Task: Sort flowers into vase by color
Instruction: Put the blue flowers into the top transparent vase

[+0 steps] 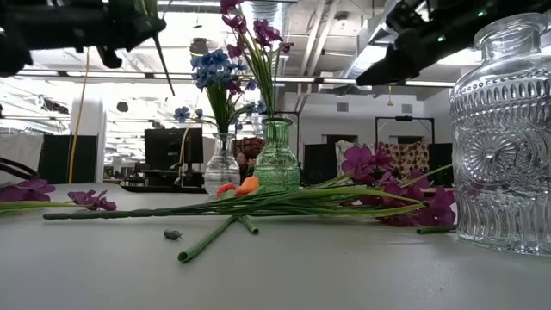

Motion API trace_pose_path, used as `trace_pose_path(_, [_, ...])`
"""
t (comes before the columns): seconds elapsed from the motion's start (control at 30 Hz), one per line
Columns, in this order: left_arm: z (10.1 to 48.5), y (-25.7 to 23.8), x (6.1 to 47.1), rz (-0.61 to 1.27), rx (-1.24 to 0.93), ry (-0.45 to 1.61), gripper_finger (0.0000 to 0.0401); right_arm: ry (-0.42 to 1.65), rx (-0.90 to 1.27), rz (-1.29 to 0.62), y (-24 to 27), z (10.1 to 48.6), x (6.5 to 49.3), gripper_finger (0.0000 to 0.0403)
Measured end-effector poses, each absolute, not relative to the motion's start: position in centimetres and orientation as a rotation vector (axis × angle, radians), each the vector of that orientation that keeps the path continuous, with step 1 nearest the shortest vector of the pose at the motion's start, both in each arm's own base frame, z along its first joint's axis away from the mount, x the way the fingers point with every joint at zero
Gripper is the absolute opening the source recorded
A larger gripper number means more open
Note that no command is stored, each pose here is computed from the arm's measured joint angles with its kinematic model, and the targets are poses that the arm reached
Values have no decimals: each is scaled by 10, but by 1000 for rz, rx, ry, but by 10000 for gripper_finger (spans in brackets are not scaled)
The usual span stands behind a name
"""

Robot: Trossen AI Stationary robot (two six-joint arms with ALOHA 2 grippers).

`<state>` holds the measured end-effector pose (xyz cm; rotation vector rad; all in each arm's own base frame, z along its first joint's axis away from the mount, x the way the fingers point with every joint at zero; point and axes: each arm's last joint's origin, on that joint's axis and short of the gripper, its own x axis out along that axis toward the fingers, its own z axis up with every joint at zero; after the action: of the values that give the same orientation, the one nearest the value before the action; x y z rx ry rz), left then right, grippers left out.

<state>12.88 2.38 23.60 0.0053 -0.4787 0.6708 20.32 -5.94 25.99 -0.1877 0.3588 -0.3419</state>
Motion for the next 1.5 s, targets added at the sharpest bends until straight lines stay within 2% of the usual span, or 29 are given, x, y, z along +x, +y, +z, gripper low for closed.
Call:
trace_pose_path(0.53, [222, 82, 144, 715, 28, -559, 8, 348, -136, -332, -103, 233, 229, 173])
trace_pose_path(0.97, [218, 123, 191, 788, 51, -487, 8, 356, -129, -362, -112, 227, 231, 173])
trace_pose_path(1.5, [208, 128, 205, 756, 134, -390, 9, 358, -129, -361, -112, 227, 231, 173])
